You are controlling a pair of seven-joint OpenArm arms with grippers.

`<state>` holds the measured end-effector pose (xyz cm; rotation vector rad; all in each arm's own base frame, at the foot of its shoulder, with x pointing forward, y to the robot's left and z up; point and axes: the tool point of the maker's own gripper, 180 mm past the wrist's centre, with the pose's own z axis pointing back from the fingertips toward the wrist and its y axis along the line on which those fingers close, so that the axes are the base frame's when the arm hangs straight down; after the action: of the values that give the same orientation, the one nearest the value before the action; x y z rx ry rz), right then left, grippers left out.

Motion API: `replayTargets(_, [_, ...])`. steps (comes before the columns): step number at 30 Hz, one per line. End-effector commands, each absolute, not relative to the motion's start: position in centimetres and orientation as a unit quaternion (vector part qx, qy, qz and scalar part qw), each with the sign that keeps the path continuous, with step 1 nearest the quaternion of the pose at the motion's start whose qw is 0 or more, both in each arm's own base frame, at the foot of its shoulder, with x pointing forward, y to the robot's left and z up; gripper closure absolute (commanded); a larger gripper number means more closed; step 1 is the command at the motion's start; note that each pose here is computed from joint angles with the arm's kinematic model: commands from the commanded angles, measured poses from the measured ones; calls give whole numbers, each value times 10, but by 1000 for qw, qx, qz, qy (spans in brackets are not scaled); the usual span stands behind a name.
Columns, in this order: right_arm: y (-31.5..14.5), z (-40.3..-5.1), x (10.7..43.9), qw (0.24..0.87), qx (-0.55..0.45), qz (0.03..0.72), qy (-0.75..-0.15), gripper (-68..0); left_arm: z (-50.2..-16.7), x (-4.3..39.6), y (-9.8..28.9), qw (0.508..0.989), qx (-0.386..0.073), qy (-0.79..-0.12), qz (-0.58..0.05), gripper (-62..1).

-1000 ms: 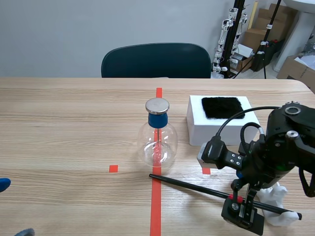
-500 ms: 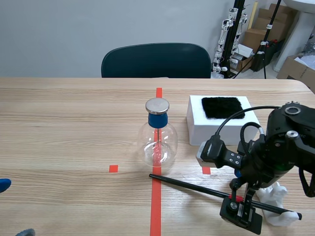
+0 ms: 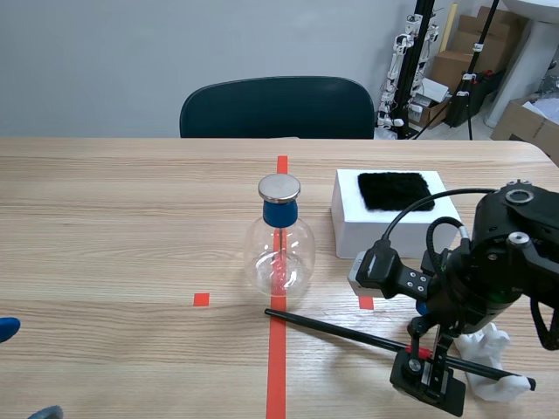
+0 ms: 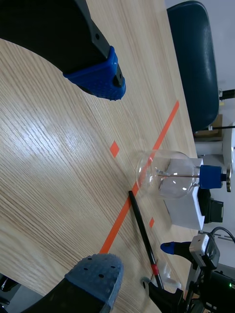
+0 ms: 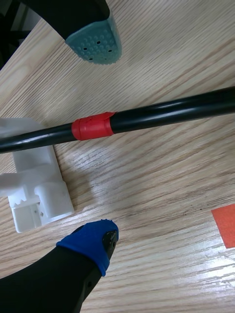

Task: Do the electroscope experiment. pick up the black charging rod

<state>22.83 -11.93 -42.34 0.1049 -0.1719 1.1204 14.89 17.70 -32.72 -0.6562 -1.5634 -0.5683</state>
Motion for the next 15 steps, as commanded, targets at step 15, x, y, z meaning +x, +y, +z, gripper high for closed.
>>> replayTargets(15, [-125, -415, 238, 841, 38, 532, -91, -599, -321, 151, 179, 617, -286, -691, -245, -623])
